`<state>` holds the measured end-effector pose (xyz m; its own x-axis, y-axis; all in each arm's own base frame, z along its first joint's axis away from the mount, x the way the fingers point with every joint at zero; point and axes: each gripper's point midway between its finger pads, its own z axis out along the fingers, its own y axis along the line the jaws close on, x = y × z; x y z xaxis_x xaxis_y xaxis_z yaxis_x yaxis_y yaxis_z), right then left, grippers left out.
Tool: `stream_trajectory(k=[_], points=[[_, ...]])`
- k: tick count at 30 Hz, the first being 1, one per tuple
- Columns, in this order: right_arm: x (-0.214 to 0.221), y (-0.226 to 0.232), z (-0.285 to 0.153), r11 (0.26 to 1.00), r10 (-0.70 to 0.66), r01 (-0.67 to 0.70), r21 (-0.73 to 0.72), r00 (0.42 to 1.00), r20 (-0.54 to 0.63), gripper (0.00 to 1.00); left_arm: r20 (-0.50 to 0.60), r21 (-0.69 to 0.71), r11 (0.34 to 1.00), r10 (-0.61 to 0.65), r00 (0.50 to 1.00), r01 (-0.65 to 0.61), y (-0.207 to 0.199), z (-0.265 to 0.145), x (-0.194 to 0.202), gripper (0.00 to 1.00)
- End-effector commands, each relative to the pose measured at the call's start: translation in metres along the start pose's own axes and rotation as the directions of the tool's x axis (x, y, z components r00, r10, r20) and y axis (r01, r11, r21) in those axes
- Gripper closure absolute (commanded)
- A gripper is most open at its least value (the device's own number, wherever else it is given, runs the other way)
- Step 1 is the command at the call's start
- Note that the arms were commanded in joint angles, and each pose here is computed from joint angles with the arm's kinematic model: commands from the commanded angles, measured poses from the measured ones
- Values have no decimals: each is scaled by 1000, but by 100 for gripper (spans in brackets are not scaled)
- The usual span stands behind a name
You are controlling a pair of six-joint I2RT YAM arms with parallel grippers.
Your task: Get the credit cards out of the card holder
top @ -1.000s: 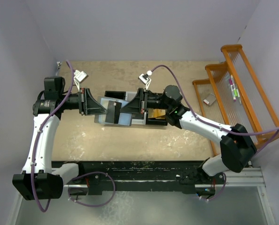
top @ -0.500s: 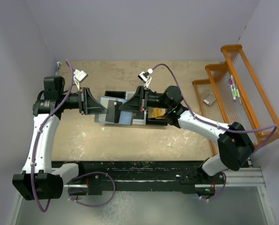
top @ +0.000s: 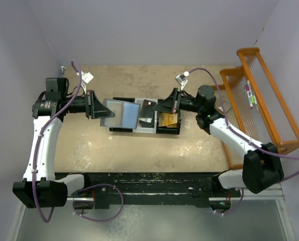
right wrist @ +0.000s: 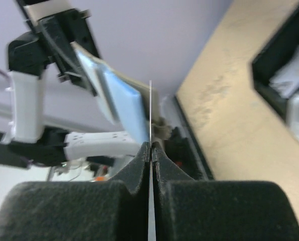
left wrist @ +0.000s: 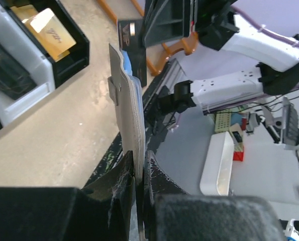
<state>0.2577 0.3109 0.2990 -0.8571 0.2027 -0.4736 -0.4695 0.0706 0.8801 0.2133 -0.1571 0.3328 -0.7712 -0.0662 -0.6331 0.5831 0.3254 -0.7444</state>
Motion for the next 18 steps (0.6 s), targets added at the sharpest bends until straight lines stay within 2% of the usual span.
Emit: stream_trajectory(k=[1, 3, 4, 14, 18], points=[[-1, -43, -31, 977, -58, 64, 206, 998, -35, 100, -15, -54, 994, 92, 996, -93, 0, -4, -1, 100], [-1, -65, -36, 955, -69, 80, 285, 996, -48, 100, -9, -50, 993, 109, 994, -110, -3, -5, -3, 100], [-12, -103, -40, 891, -118, 126, 436, 992, -46, 100, -5, -23, 992, 122, 993, -122, -12, -6, -5, 100], [-24, -163, 2, 824, -110, 135, 551, 991, -79, 100, 2, 73, 990, 122, 993, -121, -32, -7, -4, 100], [-25, -192, 12, 773, -102, 133, 620, 991, -86, 100, 2, 77, 989, 123, 992, -123, -34, -8, -4, 100]])
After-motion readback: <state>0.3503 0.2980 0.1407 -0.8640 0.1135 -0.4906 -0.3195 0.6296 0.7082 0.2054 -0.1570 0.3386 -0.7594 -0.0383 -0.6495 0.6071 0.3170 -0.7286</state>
